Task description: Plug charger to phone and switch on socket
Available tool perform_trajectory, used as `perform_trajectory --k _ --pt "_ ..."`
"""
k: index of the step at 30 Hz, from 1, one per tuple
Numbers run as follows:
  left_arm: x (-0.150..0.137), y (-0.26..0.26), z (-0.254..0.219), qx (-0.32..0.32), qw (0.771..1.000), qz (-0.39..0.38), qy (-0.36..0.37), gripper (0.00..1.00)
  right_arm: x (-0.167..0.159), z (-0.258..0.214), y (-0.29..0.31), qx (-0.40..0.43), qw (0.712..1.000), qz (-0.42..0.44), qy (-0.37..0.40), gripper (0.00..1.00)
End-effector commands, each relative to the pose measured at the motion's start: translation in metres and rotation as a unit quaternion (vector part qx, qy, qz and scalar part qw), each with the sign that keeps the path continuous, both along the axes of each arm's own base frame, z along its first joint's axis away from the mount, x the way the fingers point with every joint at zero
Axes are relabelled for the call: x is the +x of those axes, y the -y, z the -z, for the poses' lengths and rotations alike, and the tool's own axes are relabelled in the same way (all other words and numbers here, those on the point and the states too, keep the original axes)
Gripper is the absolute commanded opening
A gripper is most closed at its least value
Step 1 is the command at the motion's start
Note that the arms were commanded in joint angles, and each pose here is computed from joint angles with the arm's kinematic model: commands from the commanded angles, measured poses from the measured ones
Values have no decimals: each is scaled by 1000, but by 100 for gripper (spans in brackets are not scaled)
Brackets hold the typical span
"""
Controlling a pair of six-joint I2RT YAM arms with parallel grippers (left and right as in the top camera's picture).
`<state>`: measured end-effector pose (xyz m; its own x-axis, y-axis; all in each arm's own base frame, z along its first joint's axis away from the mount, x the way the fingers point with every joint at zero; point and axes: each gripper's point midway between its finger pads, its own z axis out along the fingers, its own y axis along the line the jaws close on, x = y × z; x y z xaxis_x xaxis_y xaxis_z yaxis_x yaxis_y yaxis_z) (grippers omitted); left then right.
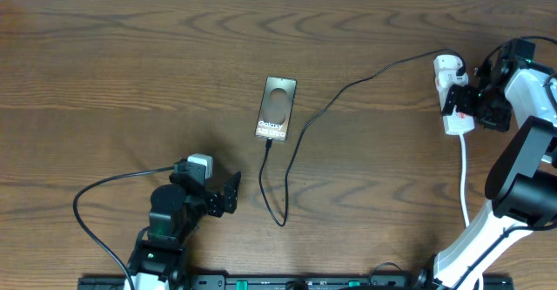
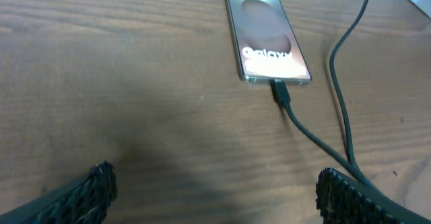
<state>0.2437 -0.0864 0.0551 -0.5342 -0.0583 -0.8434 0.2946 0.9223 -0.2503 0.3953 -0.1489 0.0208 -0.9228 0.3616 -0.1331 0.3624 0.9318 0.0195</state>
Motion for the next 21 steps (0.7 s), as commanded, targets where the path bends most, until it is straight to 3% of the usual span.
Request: perform_trajectory --k 1,12,21 --pt "3 -2 -10 0 1000 -4 24 96 4 -11 1 -5 1000 -8 14 99" --pt "3 2 -28 -7 998 3 60 96 4 -11 1 -5 1000 -8 14 99" --pt "-7 -22 -54 -8 992 -44 115 96 4 -11 1 -5 1000 -8 14 99"
